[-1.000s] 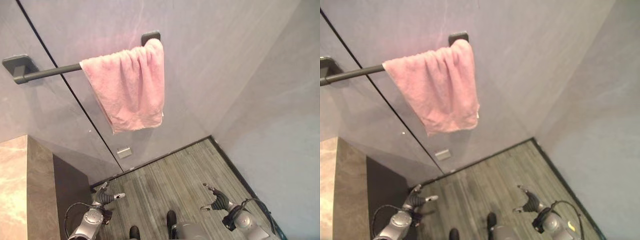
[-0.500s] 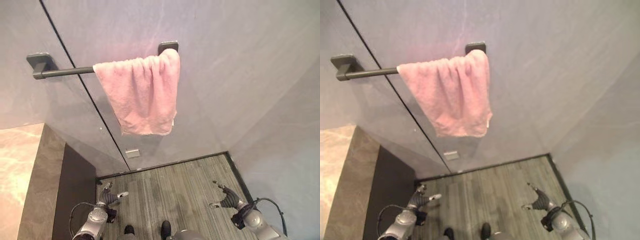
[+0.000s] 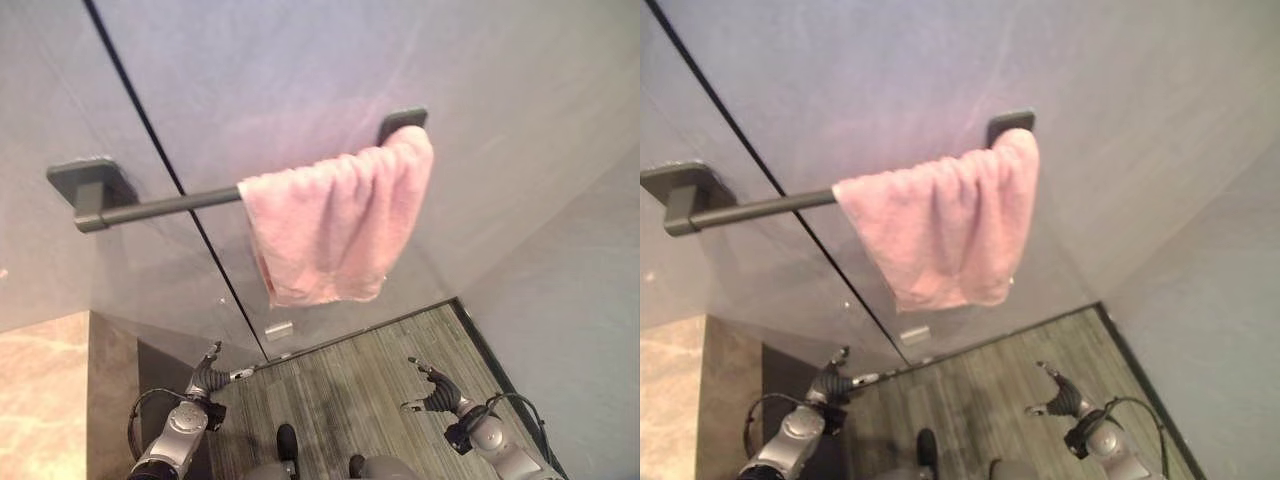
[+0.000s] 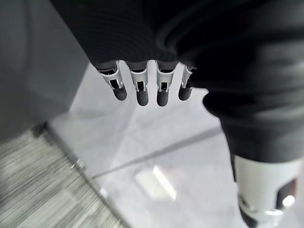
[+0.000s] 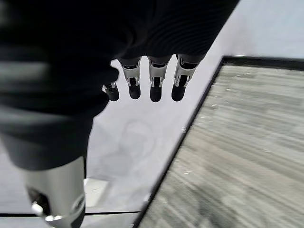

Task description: Put brush and paste in cup on sink, flatten towel.

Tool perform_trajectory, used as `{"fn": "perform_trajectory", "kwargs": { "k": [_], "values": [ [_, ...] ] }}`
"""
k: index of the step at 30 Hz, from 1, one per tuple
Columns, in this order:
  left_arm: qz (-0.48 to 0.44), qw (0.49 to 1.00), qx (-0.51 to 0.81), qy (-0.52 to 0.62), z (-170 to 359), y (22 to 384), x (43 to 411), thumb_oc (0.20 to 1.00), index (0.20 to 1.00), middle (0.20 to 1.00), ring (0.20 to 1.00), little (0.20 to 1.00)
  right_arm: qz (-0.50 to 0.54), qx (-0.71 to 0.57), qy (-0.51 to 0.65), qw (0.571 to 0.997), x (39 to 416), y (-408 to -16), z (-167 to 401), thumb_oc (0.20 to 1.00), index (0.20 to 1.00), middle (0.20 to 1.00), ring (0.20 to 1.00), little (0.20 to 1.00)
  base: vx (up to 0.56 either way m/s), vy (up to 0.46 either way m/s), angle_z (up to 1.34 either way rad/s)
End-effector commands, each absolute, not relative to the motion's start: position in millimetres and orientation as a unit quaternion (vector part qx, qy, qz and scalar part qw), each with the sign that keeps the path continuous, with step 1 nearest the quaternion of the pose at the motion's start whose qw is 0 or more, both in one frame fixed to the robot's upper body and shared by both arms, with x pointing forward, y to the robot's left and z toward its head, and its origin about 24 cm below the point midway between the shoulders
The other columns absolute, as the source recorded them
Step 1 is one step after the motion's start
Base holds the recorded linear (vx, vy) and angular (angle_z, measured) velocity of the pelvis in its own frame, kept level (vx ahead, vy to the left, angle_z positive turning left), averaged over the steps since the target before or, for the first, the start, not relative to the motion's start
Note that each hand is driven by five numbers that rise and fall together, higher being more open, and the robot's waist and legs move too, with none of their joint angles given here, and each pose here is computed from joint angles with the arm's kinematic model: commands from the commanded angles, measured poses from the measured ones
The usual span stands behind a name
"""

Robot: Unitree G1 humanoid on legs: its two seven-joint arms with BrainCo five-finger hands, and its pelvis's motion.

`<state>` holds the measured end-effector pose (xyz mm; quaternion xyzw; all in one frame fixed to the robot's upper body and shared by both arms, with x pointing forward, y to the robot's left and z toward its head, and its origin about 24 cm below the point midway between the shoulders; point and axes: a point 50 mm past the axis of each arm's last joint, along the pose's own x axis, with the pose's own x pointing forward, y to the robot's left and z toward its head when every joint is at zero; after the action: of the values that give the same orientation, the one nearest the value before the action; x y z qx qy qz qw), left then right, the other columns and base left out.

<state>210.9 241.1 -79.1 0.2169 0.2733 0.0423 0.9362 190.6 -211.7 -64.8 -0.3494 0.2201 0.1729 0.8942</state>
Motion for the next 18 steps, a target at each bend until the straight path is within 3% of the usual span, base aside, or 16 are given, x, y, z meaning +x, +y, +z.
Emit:
{"fn": "perform_trajectory", "kwargs": {
  "k": [1, 10, 13, 18],
  "values": [
    [0.038, 0.943, 0.239, 0.227, -64, 247, 214, 1.000, 1.000, 1.000, 1.000, 1.000, 0.177, -0.346, 0.175, 0.905, 202, -202, -54, 1.000, 1.000, 1.000, 1.000, 1.000, 0.19, -0.053, 0.09],
    [-0.001, 0.954, 0.230, 0.190, -52, 242, 208, 1.000, 1.000, 1.000, 1.000, 1.000, 0.107, -0.265, 0.202, 0.937, 203, -237, -49, 1.000, 1.000, 1.000, 1.000, 1.000, 0.09, -0.098, 0.19],
    [-0.047, 0.950, 0.256, 0.172, -37, 252, 197, 1.000, 1.000, 1.000, 1.000, 1.000, 0.070, -0.205, 0.179, 0.960, 205, -267, -25, 1.000, 1.000, 1.000, 1.000, 1.000, 0.09, -0.173, 0.00],
    [-0.074, 0.944, 0.289, 0.141, -19, 259, 197, 1.000, 1.000, 1.000, 1.000, 1.000, 0.075, -0.156, 0.140, 0.975, 209, -277, 0, 1.000, 1.000, 1.000, 1.000, 1.000, 0.01, -0.096, 0.14]
  ]
}}
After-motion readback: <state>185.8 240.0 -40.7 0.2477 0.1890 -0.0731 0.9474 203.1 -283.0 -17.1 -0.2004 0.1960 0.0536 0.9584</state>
